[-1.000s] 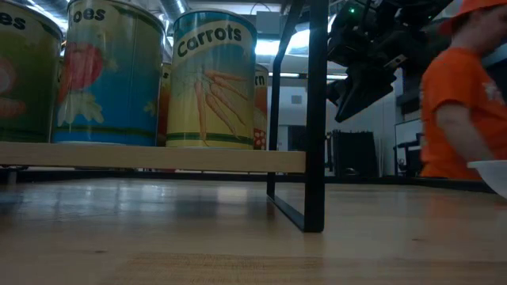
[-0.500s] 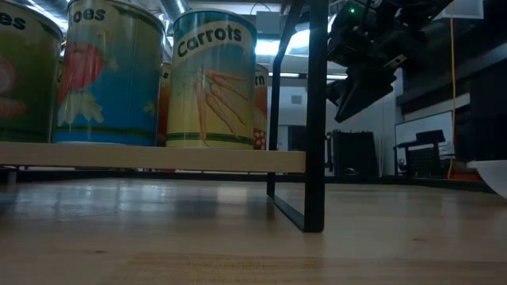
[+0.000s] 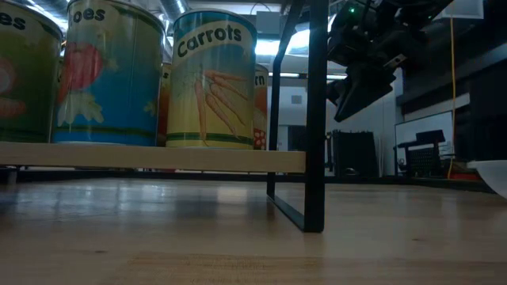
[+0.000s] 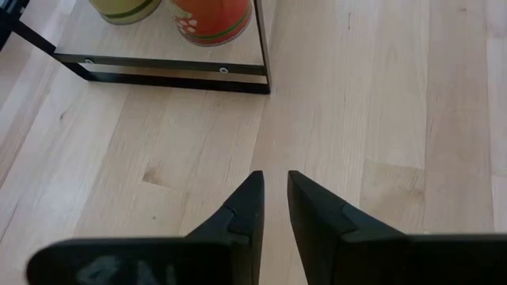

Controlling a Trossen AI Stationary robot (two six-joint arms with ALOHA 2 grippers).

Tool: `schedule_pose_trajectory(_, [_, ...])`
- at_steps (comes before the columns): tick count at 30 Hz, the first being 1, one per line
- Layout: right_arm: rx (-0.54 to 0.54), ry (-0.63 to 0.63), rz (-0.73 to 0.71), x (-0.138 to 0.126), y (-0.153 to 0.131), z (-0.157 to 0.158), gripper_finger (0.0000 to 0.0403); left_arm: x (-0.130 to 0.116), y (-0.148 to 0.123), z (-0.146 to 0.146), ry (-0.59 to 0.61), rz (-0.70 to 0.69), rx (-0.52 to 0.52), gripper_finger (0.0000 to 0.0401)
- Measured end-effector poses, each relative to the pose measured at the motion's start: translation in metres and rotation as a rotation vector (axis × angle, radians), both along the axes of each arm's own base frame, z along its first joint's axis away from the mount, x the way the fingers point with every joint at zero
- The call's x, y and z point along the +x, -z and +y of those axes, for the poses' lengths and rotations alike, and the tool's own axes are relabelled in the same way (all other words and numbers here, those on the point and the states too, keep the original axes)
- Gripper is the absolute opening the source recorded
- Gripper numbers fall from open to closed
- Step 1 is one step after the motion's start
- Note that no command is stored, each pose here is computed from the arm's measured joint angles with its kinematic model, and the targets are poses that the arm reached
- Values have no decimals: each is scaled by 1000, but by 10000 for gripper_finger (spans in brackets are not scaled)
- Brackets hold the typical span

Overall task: Pick and place cans onto a shelf
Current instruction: Return to Home Position

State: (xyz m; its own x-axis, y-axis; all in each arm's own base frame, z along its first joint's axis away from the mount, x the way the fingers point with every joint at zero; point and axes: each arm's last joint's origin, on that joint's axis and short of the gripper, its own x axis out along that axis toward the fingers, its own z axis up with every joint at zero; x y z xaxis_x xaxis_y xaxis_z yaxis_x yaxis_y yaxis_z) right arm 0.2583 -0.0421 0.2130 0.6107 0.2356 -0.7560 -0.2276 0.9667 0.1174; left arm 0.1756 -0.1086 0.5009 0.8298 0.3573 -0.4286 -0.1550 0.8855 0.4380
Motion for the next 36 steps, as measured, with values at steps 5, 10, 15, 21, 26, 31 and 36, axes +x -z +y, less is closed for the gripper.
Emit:
schedule_pose_trajectory(5, [0, 0, -1, 0, 0, 0, 63, -18, 29, 11, -96, -25, -19, 5])
schedule_pose_trajectory(10, [-1, 0, -4, 0, 0, 0, 63, -29, 68, 20, -133, -36, -51, 2])
schedule_pose_trajectory(15, [-1, 0, -4, 0, 0, 0, 63, -36, 107, 26, -126, -75, -104, 1])
schedule_pose_trajectory(21, [-2, -1, -4, 0, 0, 0, 63, -48, 142, 34, -75, -140, -233, 1])
schedule_pose_trajectory(26, [-5, -2, -15, 1, -1, 0, 63, -55, 167, 44, -71, -207, -279, 1])
schedule_pose_trajectory(31, [-12, -3, -44, 3, -3, -1, 63, -54, 187, 52, 49, -281, -338, 1])
schedule_pose_trajectory(36, [-14, -2, -56, 4, -3, -1, 63, -49, 202, 61, 175, -373, -302, 1])
